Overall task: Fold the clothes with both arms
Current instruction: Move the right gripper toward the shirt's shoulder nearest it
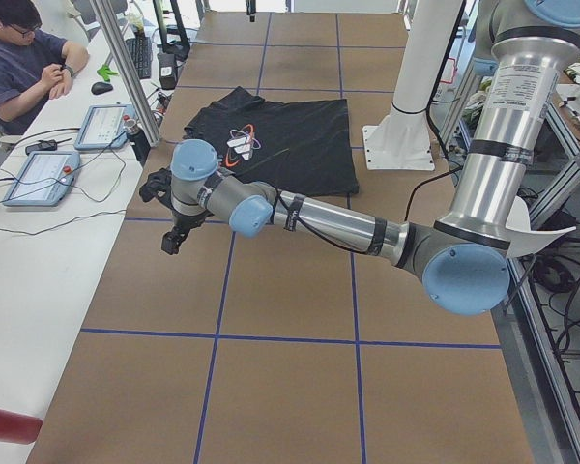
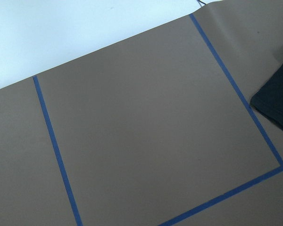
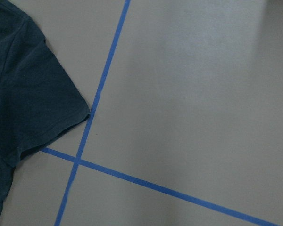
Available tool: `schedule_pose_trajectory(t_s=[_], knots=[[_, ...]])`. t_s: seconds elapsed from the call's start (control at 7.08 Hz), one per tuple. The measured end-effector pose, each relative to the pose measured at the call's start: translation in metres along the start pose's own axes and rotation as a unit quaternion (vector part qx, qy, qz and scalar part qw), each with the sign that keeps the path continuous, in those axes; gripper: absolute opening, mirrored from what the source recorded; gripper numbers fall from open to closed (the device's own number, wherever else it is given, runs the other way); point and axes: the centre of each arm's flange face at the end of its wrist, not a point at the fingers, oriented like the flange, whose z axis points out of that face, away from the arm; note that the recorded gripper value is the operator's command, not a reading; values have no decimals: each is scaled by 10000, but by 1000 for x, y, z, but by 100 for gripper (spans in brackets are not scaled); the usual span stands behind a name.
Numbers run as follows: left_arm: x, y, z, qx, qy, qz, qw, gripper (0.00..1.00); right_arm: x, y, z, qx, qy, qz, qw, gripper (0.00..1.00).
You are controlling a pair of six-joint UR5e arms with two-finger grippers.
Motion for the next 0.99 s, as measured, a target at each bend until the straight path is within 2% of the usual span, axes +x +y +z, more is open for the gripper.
schedule_pose_trajectory(t_s=[0.28, 0.57, 0.85, 0.99], knots=[[6, 6, 41, 277, 217, -459, 9983, 100, -24, -28, 48, 122, -110, -17, 9999, 99], [34, 0, 85, 414, 480, -1023, 9927, 100, -54, -46, 83, 399, 15, -43, 9992, 98], [46, -8, 96, 502, 463, -1211, 9903, 100, -87, -57, 134, 649, 72, -167, 9977, 95], [48, -11, 97, 523, 460, -1226, 9900, 100, -99, -59, 157, 748, 43, -255, 9969, 91]])
